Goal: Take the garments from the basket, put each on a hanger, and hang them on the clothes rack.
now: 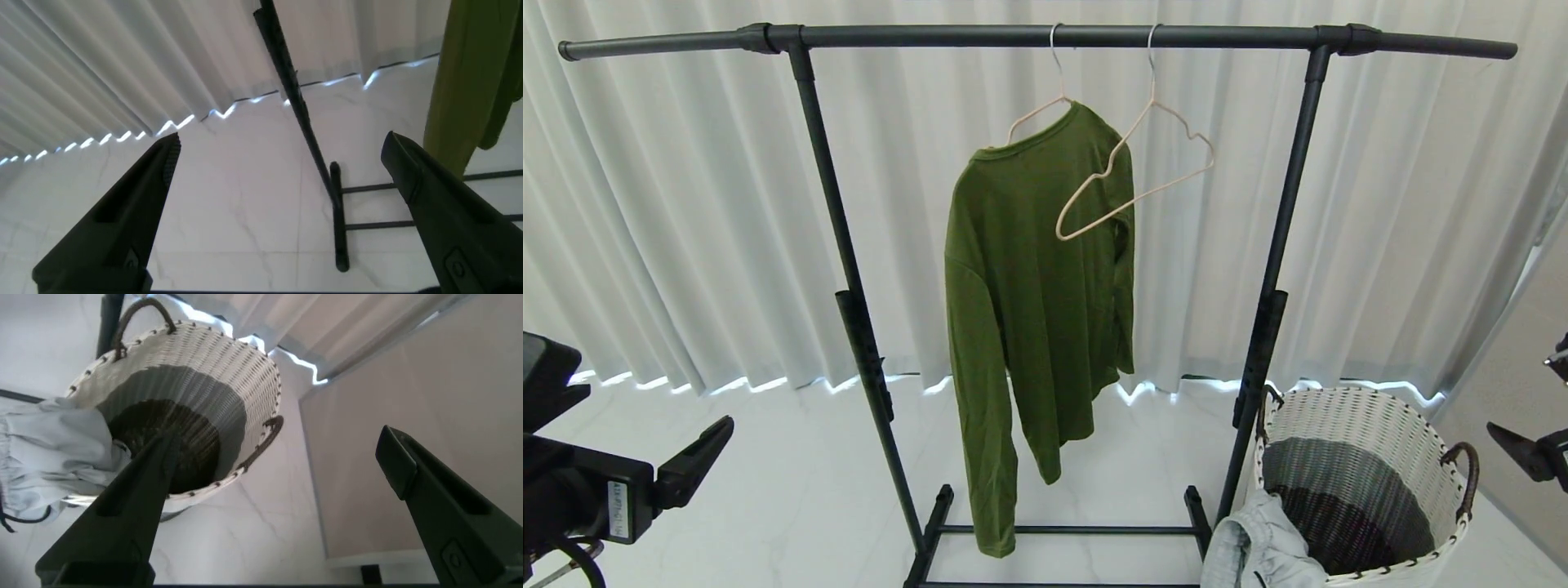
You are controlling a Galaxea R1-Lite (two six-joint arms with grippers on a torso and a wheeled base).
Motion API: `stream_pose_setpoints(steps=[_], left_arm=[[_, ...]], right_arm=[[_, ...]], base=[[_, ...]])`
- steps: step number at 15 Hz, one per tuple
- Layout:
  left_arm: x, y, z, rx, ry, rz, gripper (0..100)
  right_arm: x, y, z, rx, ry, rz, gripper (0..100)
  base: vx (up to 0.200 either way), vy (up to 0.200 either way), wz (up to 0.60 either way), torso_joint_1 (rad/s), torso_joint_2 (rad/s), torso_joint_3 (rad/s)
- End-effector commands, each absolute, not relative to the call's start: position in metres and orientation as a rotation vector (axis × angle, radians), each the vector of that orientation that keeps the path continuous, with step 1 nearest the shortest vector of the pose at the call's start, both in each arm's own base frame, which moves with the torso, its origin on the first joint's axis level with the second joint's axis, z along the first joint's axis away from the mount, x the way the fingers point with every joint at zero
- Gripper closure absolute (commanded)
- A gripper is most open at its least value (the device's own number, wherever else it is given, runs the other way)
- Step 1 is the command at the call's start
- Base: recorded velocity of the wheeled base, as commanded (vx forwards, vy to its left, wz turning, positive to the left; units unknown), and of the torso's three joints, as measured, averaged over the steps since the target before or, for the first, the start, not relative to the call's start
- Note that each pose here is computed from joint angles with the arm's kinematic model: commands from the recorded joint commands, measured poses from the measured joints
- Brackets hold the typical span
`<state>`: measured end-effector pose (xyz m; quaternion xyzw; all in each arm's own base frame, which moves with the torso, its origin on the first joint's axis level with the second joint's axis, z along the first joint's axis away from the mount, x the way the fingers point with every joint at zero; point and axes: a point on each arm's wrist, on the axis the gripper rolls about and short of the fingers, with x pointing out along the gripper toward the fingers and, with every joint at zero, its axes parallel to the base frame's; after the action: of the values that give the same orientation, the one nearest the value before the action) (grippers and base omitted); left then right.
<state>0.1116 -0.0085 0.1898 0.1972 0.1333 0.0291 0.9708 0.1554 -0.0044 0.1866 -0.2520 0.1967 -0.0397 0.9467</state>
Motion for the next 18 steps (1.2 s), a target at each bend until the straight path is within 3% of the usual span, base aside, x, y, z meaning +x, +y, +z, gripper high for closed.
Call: stream_pose_setpoints(steps=[1,5,10,13,16,18], left_arm=[[0.111,-0.008,0.190,0.397,0.264,0.060,0],[0.109,-0.010,0.191,0.402,0.257,0.044,0],[0.109,-0.012,0.189,0.404,0.260,0.025,0],[0.107,-0.014,0.183,0.407,0.273,0.004,0],[0.097,-0.013,0.175,0.413,0.271,-0.006,0],[0.095,-0.013,0.175,0.413,0.268,-0.008,0]], right_arm=[[0.155,-0.004,0.187,-0.513,0.399,-0.077,0],[0.150,0.001,0.178,-0.520,0.418,-0.027,0],[0.145,0.011,0.152,-0.539,0.505,0.062,0],[0.137,0.013,0.130,-0.551,0.589,0.106,0],[0.129,0.023,0.099,-0.563,0.710,0.274,0],[0.137,0.037,0.086,-0.509,0.791,0.378,0]], base=[[0.000,0.000,0.00,0.000,0.00,0.000],[0.000,0.000,0.00,0.000,0.00,0.000],[0.200,0.000,0.00,0.000,0.00,0.001],[0.067,0.000,0.00,0.002,0.00,-0.001],[0.000,0.000,0.00,0.000,0.00,0.000],[0.000,0.000,0.00,0.000,0.00,0.000]])
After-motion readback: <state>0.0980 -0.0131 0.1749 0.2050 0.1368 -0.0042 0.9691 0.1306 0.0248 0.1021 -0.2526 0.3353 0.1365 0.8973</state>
